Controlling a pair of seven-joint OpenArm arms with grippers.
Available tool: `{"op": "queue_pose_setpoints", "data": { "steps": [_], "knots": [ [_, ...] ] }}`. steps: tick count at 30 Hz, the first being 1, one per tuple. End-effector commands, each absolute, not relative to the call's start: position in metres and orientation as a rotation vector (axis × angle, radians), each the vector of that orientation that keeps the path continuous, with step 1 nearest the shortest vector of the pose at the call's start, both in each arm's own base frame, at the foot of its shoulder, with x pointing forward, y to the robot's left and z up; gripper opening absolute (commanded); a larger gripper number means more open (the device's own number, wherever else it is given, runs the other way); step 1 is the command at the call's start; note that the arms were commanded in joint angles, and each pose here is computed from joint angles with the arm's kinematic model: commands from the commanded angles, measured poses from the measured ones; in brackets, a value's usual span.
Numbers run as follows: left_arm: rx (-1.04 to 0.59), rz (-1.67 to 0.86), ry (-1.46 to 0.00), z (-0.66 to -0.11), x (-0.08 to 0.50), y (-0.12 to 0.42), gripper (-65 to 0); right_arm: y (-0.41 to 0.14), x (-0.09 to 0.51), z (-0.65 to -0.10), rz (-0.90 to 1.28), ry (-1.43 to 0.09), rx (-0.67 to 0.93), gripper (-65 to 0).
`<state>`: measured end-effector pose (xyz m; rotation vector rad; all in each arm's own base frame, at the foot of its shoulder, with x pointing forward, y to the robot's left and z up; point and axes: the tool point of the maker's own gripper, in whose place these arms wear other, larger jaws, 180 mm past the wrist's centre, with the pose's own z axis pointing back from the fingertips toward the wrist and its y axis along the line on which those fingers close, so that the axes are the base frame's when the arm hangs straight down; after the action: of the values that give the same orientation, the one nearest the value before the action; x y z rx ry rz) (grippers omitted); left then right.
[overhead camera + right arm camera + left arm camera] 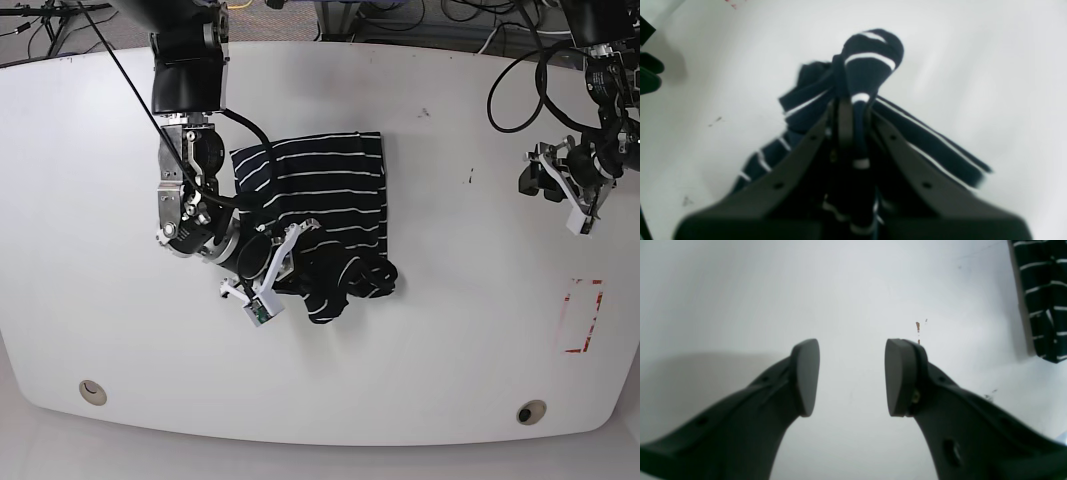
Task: Fold the T-shirt properly
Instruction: 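Tuck the loose hem corner under the bundle with the right gripper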
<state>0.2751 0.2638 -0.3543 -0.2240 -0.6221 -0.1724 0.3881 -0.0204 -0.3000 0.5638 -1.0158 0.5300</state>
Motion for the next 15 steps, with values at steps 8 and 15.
{"op": "queue_pose_setpoints", "data": {
  "steps": [8,15],
  "knots": [
    [-0.249,-0.251,-0.618,-0.354,0.279,0.243,-35.1,-0.039,0.399,-0.279,0.545,-1.079,0.518,-64.7],
    [-0.277,-0.291,-0.596,-0.36,0.277,0.226,-35.1,-0.064,0.412,-0.291,0.437,-1.063,0.512,-48.2]
  ]
}}
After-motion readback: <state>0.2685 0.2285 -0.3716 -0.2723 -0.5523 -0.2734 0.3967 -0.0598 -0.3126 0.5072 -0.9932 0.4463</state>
